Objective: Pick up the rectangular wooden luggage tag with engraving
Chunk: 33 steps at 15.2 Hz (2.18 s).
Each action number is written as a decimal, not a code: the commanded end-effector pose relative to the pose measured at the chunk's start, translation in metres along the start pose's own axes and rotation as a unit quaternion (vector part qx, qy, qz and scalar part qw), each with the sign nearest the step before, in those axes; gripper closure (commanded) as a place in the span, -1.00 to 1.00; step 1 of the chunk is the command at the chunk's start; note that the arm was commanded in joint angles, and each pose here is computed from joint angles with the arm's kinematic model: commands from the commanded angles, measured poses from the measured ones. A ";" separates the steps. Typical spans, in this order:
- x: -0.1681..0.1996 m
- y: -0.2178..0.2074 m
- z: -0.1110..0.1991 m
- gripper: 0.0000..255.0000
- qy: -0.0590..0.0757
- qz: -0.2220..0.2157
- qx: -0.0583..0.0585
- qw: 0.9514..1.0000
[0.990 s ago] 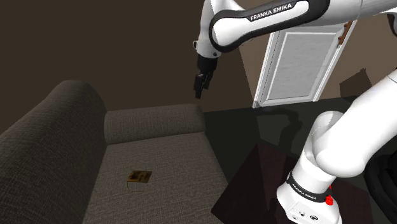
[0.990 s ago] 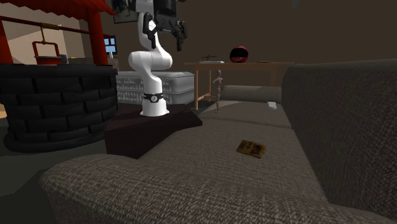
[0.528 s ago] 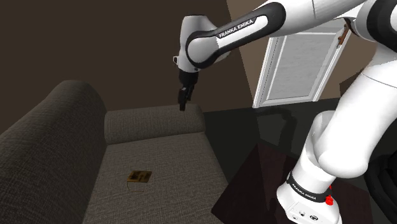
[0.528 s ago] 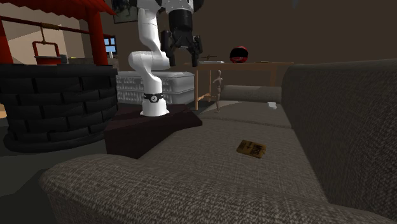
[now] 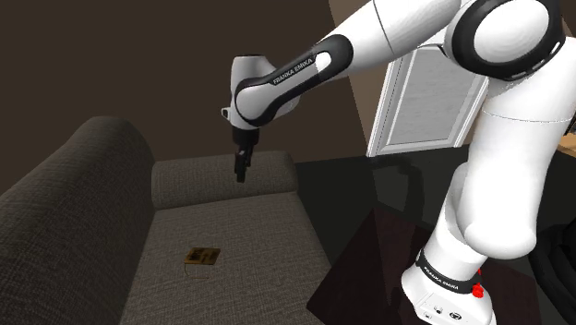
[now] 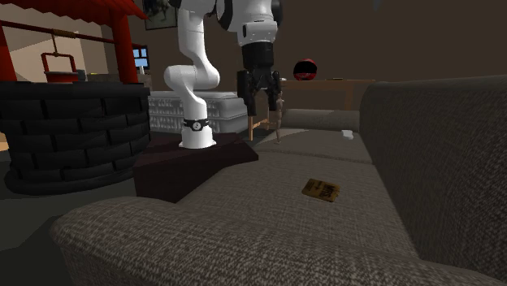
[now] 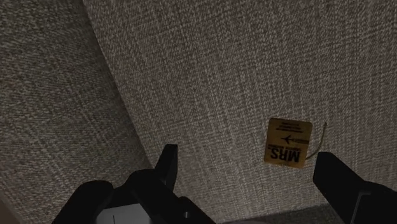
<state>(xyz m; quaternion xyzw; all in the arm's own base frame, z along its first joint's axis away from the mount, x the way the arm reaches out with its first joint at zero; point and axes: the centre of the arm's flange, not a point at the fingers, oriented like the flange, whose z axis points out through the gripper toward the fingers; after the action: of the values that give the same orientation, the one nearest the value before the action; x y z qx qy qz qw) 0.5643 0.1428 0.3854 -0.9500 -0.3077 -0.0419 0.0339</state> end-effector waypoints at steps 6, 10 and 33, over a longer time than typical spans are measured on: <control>0.058 -0.025 0.068 -1.00 -0.006 -0.080 0.029 0.996; 0.088 -0.044 0.106 -1.00 -0.010 -0.126 0.046 0.991; 0.160 -0.121 0.254 1.00 -0.021 -0.257 0.093 0.962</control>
<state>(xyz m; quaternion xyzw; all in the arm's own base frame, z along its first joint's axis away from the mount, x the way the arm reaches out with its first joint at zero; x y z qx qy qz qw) 0.6374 0.3572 0.1541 -0.8320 -0.5449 -0.0006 0.1041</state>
